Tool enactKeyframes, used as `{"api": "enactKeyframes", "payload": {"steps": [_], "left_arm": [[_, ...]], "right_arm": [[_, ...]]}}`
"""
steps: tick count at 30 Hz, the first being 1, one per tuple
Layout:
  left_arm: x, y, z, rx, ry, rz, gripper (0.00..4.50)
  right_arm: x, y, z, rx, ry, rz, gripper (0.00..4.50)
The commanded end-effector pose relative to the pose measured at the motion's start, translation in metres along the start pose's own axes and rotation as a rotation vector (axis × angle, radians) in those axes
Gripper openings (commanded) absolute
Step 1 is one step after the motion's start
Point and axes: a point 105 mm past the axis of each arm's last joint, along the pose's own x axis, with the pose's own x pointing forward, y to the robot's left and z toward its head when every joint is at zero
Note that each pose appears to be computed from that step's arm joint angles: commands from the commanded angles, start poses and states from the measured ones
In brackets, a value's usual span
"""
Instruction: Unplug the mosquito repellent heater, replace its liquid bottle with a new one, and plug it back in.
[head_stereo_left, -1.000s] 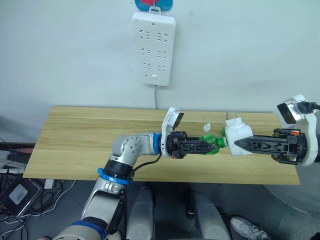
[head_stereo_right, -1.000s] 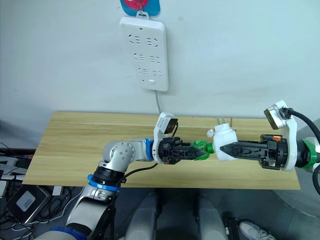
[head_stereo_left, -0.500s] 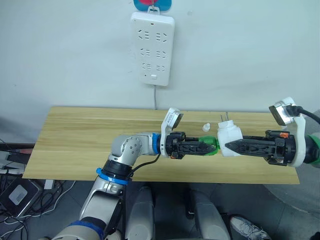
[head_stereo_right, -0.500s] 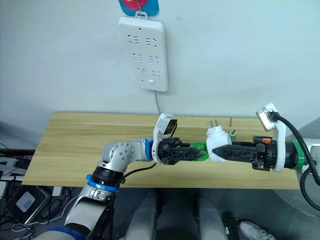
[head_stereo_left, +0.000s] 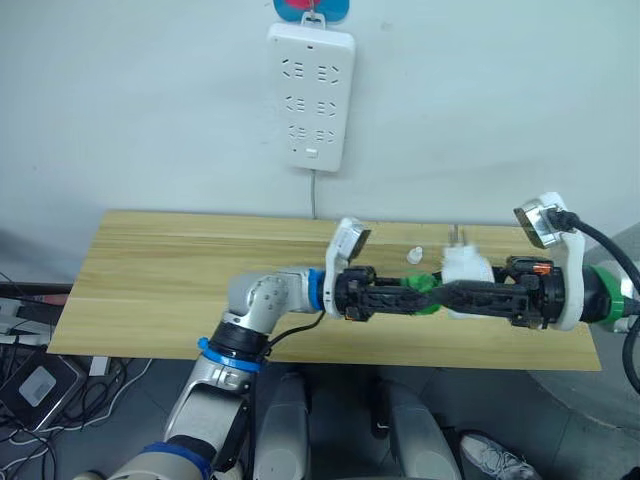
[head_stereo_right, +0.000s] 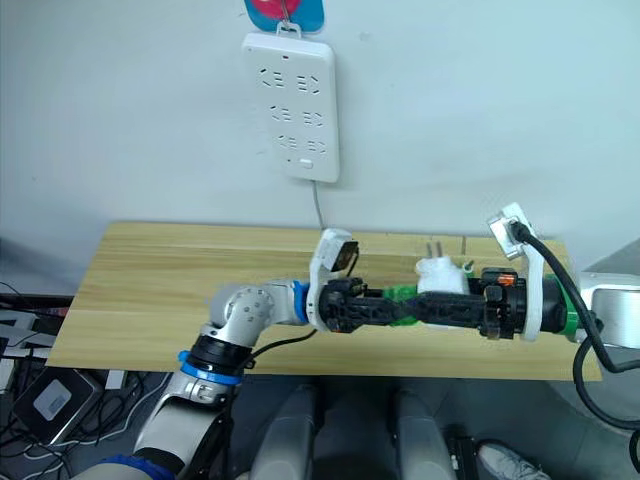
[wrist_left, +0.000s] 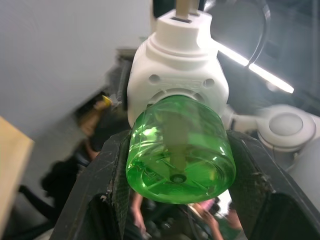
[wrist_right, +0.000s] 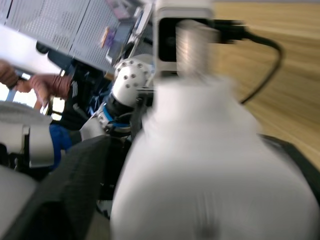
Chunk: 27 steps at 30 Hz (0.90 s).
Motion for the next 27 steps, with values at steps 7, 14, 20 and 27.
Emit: {"api": "enactKeyframes", "payload": {"steps": [7, 14, 20, 27], "left_arm": [[0.004, -0.008, 0.015, 0.041, -0.021, -0.027, 2.33], [0.004, -0.01, 0.028, 0.044, -0.044, -0.031, 2.33], [-0.002, -0.004, 0.033, 0.051, -0.054, -0.002, 2.33], [-0.009, -0.007, 0.025, 0.034, -0.02, -0.009, 2.33]], "right_arm": [[0.0, 0.004, -0.011, 0.02, 0.036, 0.001, 4.48], [-0.006, 0.005, -0.035, 0.108, 0.082, 0.02, 4.48], [-0.029, 0.024, -0.047, 0.118, 0.23, 0.031, 4.48], [-0.073, -0.028, -0.02, 0.11, 0.063, -0.317, 2.4]]}}
